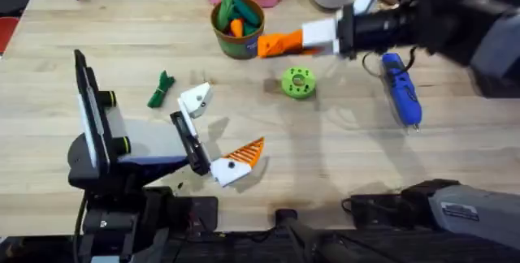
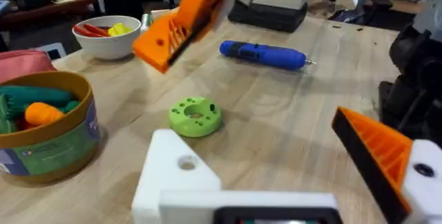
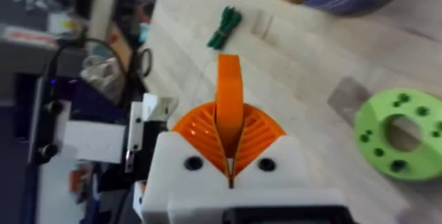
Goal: Pick up the gripper from the table and insert it into the empty holder that is missing its gripper. Then pick up a screw, insert it into the mounting hole, and use the screwdriver to tighten it. Finally, clean up the table by picking up the vegetable and placing it into the bucket.
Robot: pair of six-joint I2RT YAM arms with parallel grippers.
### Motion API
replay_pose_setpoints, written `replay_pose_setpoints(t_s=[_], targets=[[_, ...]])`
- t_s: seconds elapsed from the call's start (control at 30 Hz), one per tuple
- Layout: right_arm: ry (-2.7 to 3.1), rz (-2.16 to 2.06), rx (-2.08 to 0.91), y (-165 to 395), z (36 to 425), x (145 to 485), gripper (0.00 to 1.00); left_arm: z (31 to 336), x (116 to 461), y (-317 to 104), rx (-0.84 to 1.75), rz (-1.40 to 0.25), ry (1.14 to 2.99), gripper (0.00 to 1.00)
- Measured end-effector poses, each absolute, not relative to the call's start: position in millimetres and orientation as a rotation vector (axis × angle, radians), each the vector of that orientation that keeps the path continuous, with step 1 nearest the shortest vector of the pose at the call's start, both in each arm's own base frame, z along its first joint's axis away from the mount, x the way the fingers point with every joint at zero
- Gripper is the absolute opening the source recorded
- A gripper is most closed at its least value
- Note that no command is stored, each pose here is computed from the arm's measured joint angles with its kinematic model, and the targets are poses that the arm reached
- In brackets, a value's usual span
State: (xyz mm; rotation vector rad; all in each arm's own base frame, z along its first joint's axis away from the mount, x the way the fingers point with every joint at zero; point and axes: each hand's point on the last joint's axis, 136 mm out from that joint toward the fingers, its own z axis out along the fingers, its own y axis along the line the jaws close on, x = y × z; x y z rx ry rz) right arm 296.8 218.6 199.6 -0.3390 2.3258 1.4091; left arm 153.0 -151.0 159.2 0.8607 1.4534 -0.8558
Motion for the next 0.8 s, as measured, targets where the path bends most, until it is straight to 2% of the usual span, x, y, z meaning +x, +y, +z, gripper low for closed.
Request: replay_pose_setpoints(t_s=[0.2,0.37,0.63,0.8], targets=[[2.318,1.65,-0.338,226,178,265,0.009,159,153,-151,0.861,-0.856,1.454,0.985],[2.254,1.875,-0.446,235,180,236,0.009,159,153,-151,0.861,-0.856,1.453,0.985],[2.263,1.991,-0.545,253,170,219,0.009,159,153,-151,0.861,-0.856,1.453,0.985],[2.202,2.016,-0.621,267,176,221,0.009,159,153,-151,0.861,-0.856,1.454,0.985]])
